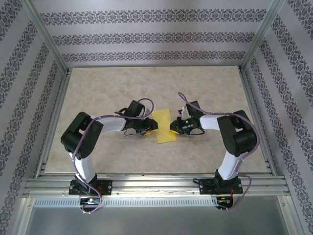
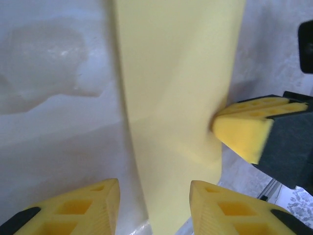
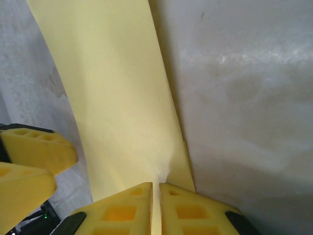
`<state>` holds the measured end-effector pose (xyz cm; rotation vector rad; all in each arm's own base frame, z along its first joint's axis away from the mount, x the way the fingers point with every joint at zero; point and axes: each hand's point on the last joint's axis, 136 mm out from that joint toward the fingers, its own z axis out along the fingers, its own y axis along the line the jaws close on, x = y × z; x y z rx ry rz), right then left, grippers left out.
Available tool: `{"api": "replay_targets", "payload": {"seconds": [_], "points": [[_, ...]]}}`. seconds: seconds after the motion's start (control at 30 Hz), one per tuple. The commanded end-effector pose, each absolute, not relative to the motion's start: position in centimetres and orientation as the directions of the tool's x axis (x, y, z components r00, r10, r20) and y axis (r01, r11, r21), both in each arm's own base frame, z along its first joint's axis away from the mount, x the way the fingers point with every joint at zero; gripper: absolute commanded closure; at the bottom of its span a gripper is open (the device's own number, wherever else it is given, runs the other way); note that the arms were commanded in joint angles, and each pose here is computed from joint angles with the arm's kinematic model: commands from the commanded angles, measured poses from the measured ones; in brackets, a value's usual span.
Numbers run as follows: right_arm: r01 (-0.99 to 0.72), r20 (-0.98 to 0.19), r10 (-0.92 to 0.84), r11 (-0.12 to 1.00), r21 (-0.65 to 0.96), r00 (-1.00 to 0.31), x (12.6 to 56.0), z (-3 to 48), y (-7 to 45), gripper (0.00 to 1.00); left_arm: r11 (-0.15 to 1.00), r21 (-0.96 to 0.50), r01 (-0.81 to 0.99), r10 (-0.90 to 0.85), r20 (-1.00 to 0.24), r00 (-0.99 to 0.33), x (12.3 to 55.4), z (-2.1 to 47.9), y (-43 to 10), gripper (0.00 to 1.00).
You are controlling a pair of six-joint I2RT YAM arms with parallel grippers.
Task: Fold a paper plane with a square sheet of paper (pick it up from the middle)
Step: Third fold the triangle at the center of the table.
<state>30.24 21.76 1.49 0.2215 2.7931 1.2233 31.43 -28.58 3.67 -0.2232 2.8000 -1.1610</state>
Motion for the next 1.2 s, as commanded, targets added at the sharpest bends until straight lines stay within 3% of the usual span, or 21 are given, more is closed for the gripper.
{"api": "replay_targets", "payload": {"seconds": [0.0,0.13,0.73,0.93,1.17], "points": [[0.18,0.04,0.214,0.686,0.705,-0.976,29.1,-0.9,21.0,0.86,0.666,-0.73,-0.153,-0.25,-0.025,-0.968,32.6,3.8,-28.8,0.54],[0.196,0.047,0.233,0.674,0.713,-0.971,29.1,-1.1,21.1,0.86,0.679,-0.714,-0.171,-0.261,-0.017,-0.965,33.0,3.1,-28.7,0.53],[0.206,0.056,0.241,0.661,0.722,-0.969,28.5,-1.6,21.6,0.86,0.644,-0.745,-0.174,-0.259,0.002,-0.966,34.3,2.5,-30.1,0.79],[0.194,0.048,0.234,0.654,0.731,-0.971,28.7,-1.3,21.8,0.86,0.622,-0.765,-0.165,-0.273,-0.015,-0.962,35.2,3.1,-30.5,0.81],[0.093,-0.051,0.207,0.633,0.769,-0.977,29.5,1.6,22.3,0.82,0.616,-0.772,-0.158,-0.279,-0.026,-0.96,35.1,4.2,-30.2,1.0]]}}
